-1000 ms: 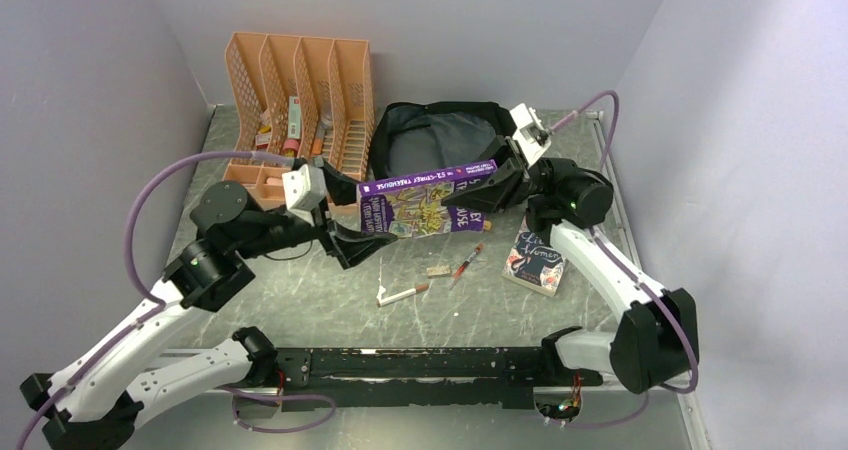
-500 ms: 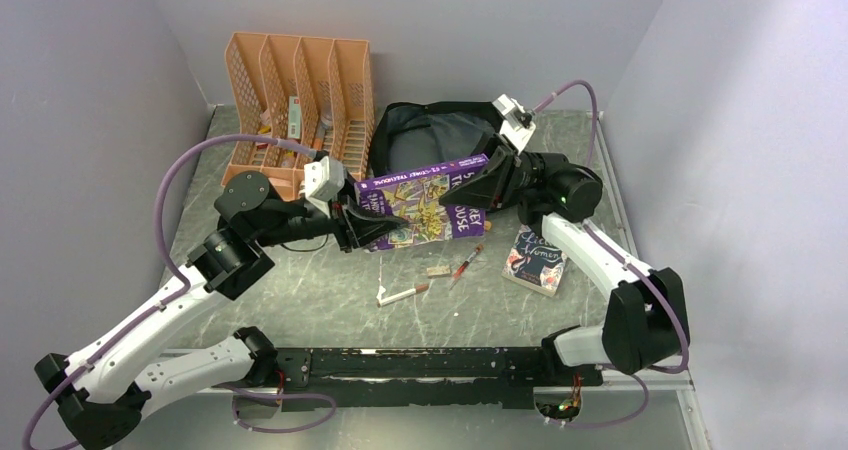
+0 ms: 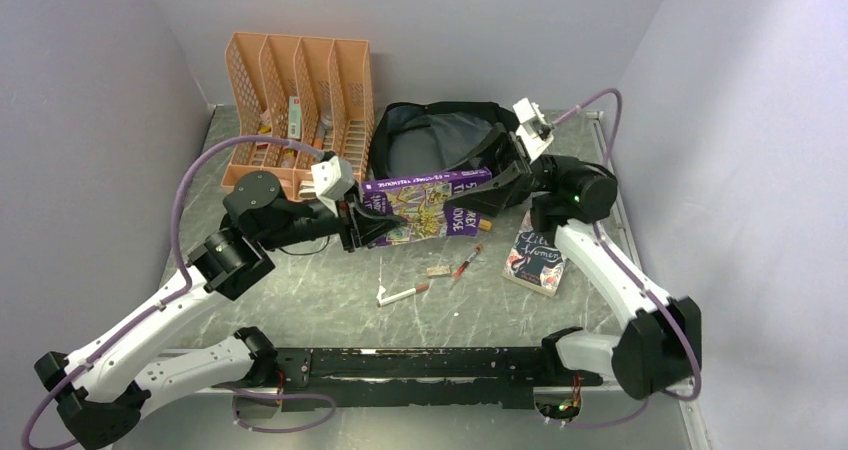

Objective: Pack the student bag
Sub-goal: Pick up the book from the center of the board.

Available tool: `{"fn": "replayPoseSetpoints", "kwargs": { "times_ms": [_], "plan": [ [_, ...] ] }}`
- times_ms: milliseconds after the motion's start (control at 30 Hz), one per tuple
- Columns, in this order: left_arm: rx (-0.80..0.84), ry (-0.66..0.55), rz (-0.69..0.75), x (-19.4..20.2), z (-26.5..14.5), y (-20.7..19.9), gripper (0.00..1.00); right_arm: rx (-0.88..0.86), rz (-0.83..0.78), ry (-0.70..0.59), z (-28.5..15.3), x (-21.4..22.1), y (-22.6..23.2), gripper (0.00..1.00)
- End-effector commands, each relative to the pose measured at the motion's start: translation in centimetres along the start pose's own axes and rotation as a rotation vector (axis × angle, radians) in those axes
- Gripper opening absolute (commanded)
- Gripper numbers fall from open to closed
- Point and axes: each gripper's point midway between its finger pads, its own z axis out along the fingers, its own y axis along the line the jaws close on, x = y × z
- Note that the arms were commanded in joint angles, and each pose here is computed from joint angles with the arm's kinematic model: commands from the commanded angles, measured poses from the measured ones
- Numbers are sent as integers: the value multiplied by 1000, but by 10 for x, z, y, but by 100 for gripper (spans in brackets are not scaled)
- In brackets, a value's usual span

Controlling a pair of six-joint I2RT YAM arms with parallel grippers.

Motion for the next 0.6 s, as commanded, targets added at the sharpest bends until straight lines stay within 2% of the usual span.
{"fn": "replayPoseSetpoints", "kwargs": {
  "times_ms": [0, 67, 200, 400, 467, 567],
  "plan": [
    [-250, 69, 3, 6, -10, 42, 5, 256, -131, 10, -9, -6, -39, 61],
    [-328, 99, 3, 11, -15, 55, 5, 450, -186, 12, -23, -13, -62, 68],
    [-464, 124, -11, 23, -26, 80, 5, 722, -199, 4, -52, -16, -92, 70],
    [-697, 219, -80, 54, -45, 123, 5, 1124, -19, 2, -107, 8, -150, 68],
    [-762, 240, -101, 64, -53, 134, 5, 1224, 57, 56, -122, 25, -172, 68],
    [-839, 275, -135, 80, -64, 147, 5, 1285, 169, 181, -131, 56, -202, 68]
  ]
}}
